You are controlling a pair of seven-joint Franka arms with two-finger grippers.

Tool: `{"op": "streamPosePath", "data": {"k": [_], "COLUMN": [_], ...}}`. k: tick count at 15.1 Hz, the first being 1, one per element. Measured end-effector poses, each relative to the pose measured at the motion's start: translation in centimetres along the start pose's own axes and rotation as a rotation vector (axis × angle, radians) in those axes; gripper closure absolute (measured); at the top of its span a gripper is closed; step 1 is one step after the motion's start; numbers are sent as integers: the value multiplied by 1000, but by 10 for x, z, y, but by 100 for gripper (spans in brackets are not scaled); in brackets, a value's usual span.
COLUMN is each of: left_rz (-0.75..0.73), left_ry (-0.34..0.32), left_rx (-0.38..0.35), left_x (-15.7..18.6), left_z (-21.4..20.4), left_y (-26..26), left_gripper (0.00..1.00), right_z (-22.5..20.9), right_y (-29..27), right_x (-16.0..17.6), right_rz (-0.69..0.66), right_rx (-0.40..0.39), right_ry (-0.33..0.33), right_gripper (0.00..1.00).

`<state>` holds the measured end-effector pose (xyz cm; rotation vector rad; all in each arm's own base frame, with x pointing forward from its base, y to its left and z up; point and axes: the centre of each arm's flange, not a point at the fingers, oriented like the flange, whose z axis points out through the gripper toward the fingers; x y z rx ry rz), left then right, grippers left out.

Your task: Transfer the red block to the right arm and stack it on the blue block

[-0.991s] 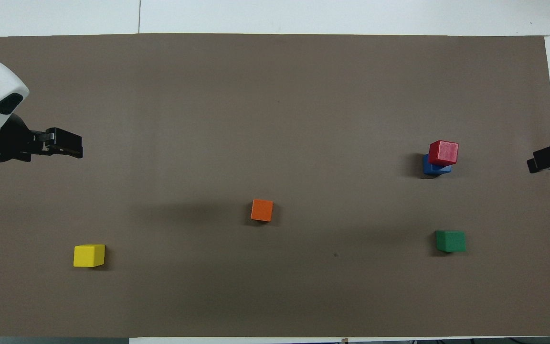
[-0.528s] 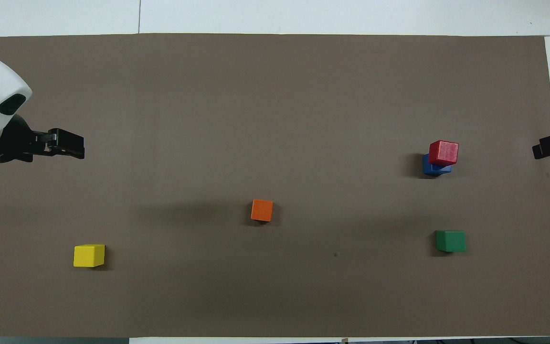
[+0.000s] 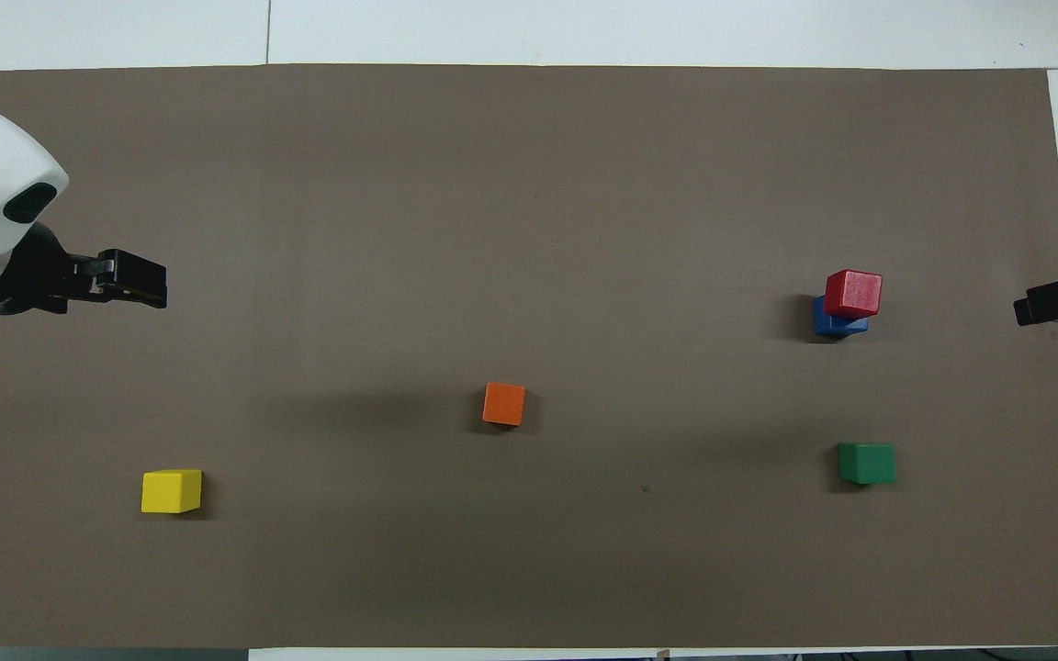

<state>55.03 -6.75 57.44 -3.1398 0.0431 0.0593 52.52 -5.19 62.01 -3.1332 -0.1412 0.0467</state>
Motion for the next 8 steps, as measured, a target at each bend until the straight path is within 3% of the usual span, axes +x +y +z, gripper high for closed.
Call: {"op": "streamPosePath", "data": {"k": [8], "left_rz": [1], "left_ry": [8], "left_rx": [0], "left_x": [-2], "left_z": [-4], "left_y": [1], "left_gripper": [0], "right_z": [0], "right_y": [0], "right_x": [-1], "right_rz": [0], "right_rx": [-1], "right_ry": [1], "right_gripper": [0]}}
